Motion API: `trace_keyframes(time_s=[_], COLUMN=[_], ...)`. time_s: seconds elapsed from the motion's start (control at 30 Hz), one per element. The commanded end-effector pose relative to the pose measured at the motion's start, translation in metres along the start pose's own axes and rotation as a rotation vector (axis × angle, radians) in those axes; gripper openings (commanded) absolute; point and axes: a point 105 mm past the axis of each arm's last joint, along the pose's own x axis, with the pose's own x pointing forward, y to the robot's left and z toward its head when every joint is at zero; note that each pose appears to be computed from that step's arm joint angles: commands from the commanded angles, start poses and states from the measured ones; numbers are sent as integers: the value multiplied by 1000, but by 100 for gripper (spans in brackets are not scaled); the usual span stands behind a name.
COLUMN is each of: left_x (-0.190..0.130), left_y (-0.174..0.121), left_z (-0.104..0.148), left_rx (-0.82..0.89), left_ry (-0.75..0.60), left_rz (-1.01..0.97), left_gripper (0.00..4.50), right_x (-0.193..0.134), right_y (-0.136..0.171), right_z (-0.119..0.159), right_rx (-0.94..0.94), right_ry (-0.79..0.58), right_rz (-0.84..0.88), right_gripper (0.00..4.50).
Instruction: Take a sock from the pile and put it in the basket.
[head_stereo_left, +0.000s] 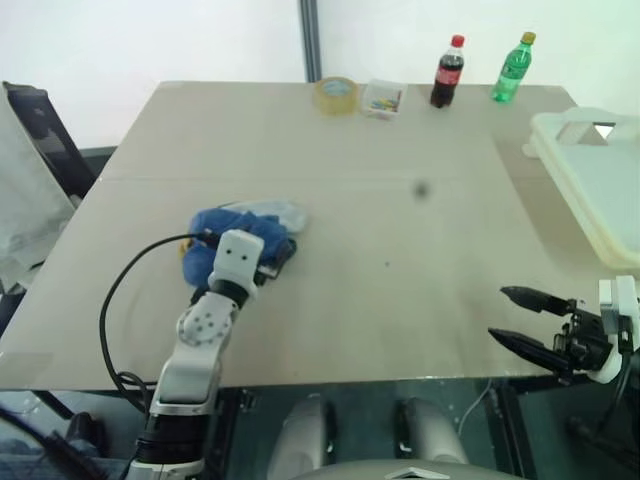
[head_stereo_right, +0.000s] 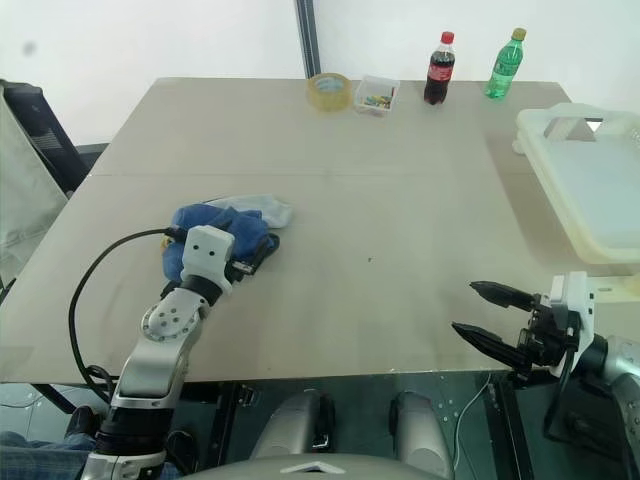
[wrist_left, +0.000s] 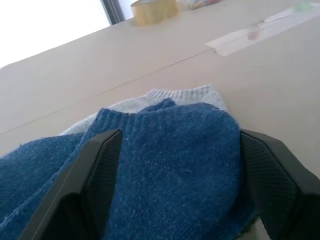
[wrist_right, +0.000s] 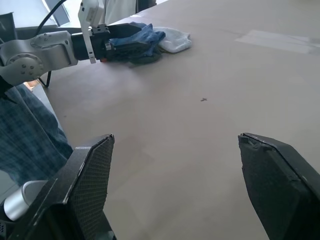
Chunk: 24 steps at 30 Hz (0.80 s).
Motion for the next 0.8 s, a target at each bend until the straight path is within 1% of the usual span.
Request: trace_keyframes(time_s=[0.03, 0.3, 0.33, 0.37, 0.4, 0.43, 0.47, 0.5, 0.53, 0.57, 0.8], left_x=[1, 0, 0, 0, 0, 0, 0, 0, -1, -1, -1], left_y=[9, 10, 10, 11, 11, 11, 11, 11, 10, 10, 6], left_z=[10, 7, 8, 9, 10, 11, 12, 12, 13, 14, 15], left_rx=[7, -5, -7, -11, -15, -21, -29, -35, -40, -45, -69], left_ry=[-49, -60, -65, -73, -78, -83, -89, -94, -98, -100, -101], left_rz=[34, 47, 51, 54, 55, 56, 54, 51, 47, 44, 8], left_gripper=[379, 379, 326, 303, 248, 208, 150, 103, 42, 7, 7], right_x=[-1, -2, -2, -2, -2, -3, -3, -3, -3, -3, -3], right_y=[2, 1, 1, 1, 0, 0, 0, 0, 0, 0, -1], right_z=[4, 1, 0, 0, -1, -1, -2, -2, -3, -3, -4], right_rx=[-24, -23, -23, -23, -23, -23, -24, -24, -26, -27, -28], right_ry=[-15, -9, -8, -7, -5, -3, -2, 1, 4, 5, 8], right_rz=[10, 6, 5, 4, 4, 4, 3, 3, 4, 4, 2], right_gripper=[403, 403, 410, 410, 410, 410, 410, 410, 410, 410, 410])
